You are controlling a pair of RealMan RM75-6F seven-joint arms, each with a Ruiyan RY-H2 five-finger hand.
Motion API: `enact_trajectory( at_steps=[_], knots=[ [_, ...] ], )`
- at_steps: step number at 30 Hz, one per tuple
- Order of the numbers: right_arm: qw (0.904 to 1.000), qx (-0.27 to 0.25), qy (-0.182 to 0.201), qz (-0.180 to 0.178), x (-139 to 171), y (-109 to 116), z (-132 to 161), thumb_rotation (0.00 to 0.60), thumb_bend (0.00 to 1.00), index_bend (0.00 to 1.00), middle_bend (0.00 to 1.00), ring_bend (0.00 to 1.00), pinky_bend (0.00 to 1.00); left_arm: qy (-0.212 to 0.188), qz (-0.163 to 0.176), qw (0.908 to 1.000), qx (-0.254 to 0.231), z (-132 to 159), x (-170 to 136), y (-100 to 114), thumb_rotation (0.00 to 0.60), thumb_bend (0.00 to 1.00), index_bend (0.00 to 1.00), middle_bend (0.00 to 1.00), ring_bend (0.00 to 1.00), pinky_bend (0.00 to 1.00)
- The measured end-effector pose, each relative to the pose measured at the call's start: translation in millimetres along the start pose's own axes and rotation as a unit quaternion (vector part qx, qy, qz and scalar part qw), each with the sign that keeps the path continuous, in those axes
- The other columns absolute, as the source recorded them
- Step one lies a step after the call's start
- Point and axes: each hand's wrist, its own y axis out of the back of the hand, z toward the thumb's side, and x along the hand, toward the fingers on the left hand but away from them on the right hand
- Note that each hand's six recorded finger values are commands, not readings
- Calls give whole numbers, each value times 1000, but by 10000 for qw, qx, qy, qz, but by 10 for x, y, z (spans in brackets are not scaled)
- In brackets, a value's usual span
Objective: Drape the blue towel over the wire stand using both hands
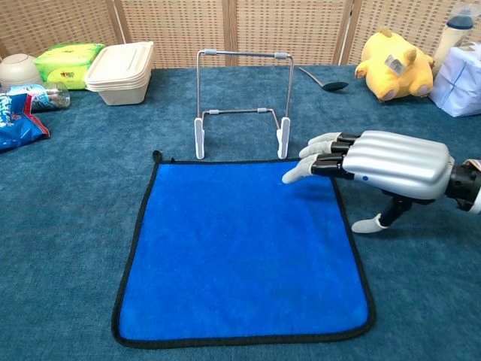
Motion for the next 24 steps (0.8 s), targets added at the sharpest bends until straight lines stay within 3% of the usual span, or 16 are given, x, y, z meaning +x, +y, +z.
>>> enact_trajectory(
  at_steps=[24],
  knots=[
    [9999, -110, 42, -14, -222, 3, 96, 600, 154, 156, 206, 114, 118, 33, 24, 10000, -50, -64, -10, -21, 600, 274, 364, 290, 253, 256]
  ],
)
